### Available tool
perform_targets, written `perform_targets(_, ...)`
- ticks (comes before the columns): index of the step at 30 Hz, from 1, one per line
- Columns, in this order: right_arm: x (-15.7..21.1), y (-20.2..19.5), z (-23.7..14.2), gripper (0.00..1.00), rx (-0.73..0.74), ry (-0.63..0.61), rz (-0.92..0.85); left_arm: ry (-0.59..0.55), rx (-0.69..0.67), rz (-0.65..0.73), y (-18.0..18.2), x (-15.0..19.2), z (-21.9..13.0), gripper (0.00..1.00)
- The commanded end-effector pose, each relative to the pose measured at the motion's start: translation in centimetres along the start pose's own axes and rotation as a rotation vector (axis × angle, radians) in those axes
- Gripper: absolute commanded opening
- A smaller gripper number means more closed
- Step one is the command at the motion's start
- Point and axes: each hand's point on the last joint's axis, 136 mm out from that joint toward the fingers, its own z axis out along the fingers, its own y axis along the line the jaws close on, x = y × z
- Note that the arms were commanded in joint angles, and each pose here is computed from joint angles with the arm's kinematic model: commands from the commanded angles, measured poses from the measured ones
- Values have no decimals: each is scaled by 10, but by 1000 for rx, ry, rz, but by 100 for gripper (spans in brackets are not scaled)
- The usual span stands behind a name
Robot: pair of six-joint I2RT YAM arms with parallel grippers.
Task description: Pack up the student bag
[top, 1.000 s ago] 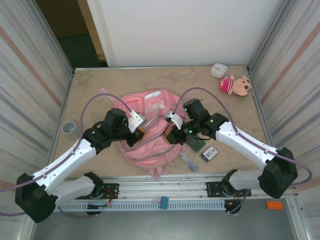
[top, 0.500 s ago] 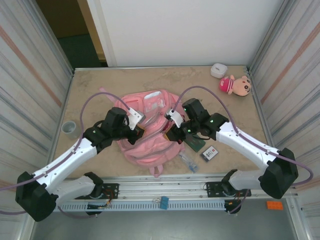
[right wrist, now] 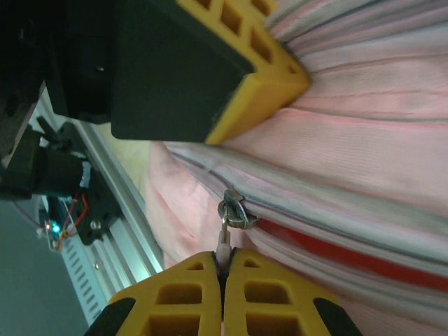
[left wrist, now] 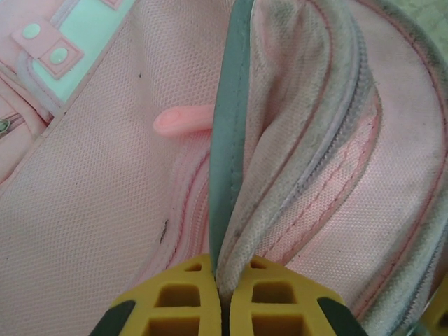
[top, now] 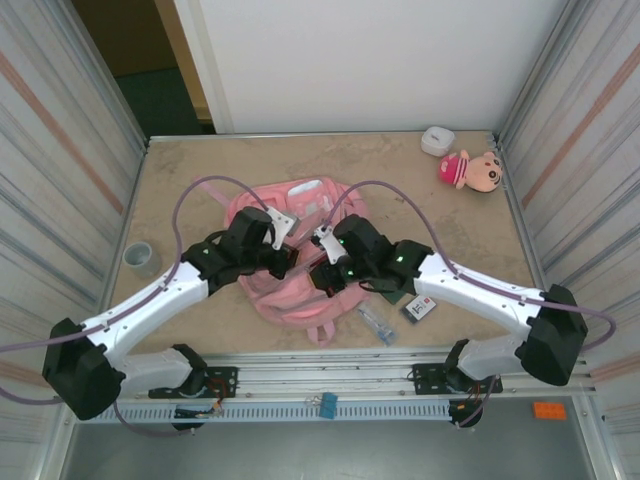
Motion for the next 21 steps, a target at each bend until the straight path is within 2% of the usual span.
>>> perform_targets(1, -7, 38, 12, 0, -95, -21, 71, -255, -18, -46, -2, -76, -19, 0)
perform_targets(5, -14, 30, 17, 0, -63, -56, 128, -272, 3, 6, -7, -79, -22, 0)
perform_targets(7, -20, 26, 5, 16, -62, -88, 161, -265, 5, 50, -7, -76, -25, 0)
perform_targets(9, -23, 18, -11, 29, -65, -129, 202, -271, 28, 73, -5, -73, -28, 0)
perform_targets(13, -30, -9, -45, 58, -96, -247, 381, -328, 124, 118, -8, -71, -41, 0)
perform_targets(17, -43, -35, -58, 65, -144, -338, 562, -344, 198, 204, -19, -67, -50, 0)
perform_targets(21, -64, -30, -55, 66, -205, -356, 567, -328, 258, 262, -29, -60, -50, 0)
